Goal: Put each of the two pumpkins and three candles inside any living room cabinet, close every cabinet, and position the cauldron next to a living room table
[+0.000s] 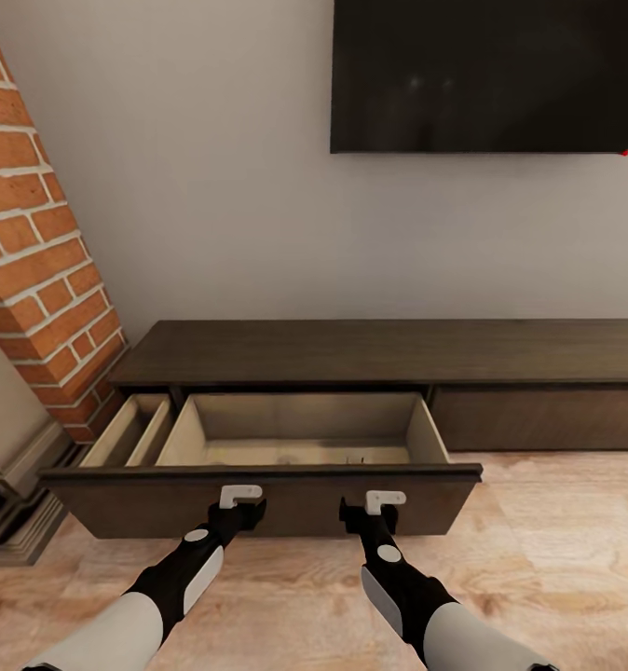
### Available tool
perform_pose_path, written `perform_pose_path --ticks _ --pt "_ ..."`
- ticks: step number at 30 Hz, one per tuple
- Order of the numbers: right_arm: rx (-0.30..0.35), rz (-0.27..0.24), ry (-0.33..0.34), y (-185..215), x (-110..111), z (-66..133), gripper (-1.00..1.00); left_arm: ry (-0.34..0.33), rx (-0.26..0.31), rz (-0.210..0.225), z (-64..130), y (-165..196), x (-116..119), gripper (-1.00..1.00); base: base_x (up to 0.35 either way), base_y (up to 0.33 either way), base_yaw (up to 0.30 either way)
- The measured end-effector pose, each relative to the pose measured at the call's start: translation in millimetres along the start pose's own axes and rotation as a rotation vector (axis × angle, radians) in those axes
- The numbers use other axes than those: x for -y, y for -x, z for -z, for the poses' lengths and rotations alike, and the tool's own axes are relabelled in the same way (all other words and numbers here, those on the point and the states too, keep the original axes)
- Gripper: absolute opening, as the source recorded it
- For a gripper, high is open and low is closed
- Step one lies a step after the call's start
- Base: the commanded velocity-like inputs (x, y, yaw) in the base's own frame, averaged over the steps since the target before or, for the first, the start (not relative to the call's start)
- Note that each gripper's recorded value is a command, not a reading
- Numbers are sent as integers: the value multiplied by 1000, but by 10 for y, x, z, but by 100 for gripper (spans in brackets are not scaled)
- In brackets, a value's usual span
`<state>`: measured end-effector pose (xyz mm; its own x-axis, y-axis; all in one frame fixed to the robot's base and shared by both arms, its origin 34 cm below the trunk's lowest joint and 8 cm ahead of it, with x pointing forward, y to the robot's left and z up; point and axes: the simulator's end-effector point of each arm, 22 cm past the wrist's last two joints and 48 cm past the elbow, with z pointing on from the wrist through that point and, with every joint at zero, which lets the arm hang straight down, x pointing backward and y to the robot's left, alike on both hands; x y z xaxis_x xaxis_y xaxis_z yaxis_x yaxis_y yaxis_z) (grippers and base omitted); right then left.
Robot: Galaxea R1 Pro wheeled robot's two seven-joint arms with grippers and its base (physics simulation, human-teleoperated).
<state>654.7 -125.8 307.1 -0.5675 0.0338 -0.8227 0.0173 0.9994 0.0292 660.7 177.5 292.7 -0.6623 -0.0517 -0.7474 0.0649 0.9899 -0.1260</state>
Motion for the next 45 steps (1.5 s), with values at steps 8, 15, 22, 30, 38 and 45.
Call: perform_pose_path --ticks 8,15,22,30,38,45 --pt "0 0 0 2 1 1 100 0 0 0 2 -2 1 100 225 0 0" --pt "0 0 0 2 0 1 100 1 1 1 2 -1 2 100 296 0 0" --pt "0 0 0 3 0 1 100 0 1 0 2 1 4 100 301 0 0" --pt "0 0 0 2 -1 1 100 -1 1 -1 2 -1 0 100 271 0 0" --pt "0 0 0 1 -1 1 100 -1 1 0 1 -2 2 100 130 0 0" --pt "0 0 0 -1 2 -1 100 -1 1 -1 0 -1 1 100 96 0 0"
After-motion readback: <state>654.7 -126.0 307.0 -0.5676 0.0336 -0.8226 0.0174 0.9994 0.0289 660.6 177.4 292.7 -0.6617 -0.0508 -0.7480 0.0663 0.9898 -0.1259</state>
